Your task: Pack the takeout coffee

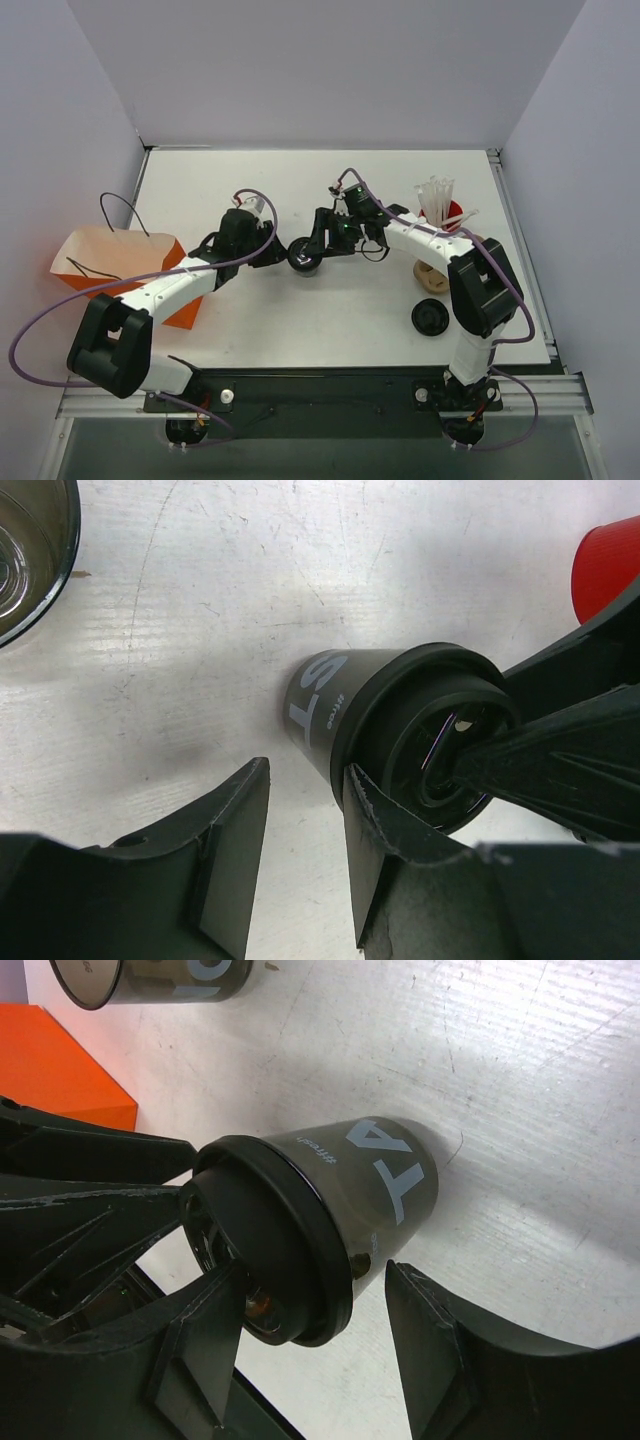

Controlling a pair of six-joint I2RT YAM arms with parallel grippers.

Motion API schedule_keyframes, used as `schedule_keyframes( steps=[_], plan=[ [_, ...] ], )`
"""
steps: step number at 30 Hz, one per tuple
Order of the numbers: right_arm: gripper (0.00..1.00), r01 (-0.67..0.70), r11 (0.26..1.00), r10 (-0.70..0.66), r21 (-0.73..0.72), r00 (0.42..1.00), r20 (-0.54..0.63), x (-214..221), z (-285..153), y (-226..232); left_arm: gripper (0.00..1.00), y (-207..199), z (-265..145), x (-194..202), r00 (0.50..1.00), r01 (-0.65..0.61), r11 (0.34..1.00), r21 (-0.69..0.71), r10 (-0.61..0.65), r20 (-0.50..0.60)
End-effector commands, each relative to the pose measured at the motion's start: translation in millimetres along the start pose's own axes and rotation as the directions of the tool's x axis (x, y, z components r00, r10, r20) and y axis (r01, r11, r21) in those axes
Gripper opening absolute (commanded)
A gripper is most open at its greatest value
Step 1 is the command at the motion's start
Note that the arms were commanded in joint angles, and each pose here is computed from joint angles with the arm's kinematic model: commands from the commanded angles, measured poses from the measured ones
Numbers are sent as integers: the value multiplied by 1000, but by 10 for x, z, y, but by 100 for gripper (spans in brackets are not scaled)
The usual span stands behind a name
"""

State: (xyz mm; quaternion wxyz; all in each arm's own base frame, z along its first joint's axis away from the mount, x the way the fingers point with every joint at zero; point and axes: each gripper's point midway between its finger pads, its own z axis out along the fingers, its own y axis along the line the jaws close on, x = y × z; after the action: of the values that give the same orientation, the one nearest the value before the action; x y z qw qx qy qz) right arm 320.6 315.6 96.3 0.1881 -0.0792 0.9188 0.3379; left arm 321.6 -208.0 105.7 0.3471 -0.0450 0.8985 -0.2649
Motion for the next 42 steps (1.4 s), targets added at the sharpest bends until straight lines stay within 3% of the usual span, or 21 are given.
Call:
schedule_keyframes(
  steps=[1, 36, 42],
  plan=[
    [56, 9, 1000, -8, 23, 1000, -29, -43, -48, -43, 45, -66, 21, -202, 998, -34, 999, 19, 33, 49],
    [56, -18, 1000, 17, 23, 998, 54, -326, -365, -73, 52, -426, -78, -642, 988, -105, 990, 97, 92, 127],
    [50, -21, 1000, 20, 20, 998, 63, -345, -408, -96, 52, -542, 7, -551, 991, -117, 979, 166, 104, 90]
  ],
)
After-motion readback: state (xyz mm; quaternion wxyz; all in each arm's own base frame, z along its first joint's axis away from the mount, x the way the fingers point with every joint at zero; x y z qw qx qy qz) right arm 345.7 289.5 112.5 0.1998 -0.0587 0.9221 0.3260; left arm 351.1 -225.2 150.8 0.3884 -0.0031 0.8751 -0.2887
